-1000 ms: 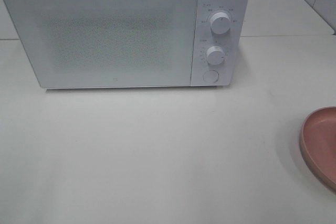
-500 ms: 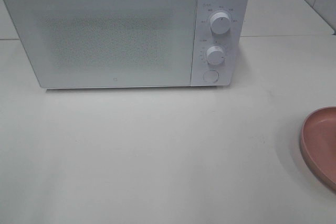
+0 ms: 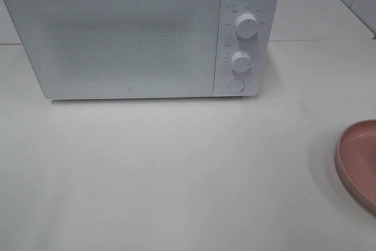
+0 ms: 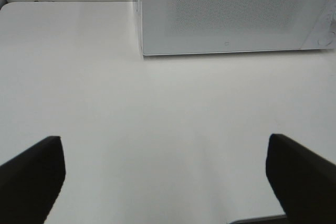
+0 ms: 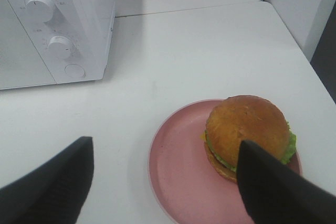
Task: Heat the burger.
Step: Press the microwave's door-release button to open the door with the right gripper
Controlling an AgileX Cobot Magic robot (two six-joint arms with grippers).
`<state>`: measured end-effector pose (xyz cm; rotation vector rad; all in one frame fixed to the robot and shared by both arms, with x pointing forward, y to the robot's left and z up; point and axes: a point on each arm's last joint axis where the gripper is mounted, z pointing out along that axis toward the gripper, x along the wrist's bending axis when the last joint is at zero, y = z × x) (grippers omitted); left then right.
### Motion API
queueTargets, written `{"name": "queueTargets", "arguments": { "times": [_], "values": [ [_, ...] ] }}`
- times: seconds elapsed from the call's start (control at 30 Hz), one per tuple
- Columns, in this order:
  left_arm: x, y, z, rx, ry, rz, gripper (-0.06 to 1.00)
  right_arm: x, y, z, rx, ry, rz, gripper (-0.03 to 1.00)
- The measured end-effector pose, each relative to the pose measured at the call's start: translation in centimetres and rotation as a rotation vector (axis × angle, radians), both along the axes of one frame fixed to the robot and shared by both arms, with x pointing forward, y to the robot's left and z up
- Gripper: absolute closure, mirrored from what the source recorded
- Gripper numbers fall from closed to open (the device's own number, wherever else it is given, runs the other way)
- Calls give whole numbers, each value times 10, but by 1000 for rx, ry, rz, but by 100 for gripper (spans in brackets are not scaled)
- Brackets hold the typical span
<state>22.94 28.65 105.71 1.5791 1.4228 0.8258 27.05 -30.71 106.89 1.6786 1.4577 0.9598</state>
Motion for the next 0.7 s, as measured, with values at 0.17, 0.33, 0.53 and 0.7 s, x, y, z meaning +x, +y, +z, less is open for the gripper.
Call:
{"name": "queueTargets", "arguments": {
  "times": [0.17,0.33,0.53,0.7],
  "values": [
    [0,0,0,0,0,0,-1,16,2,3,-4,-3,12,24],
    [0,0,0,0,0,0,-1,29,4,5,-7,-6,22,24],
    [0,0,0,0,0,0,-1,46,7,5,-11,0,33,24],
    [0,0,0,0,0,0,-1,55,9,7,-11,-22,43,24]
  ]
}}
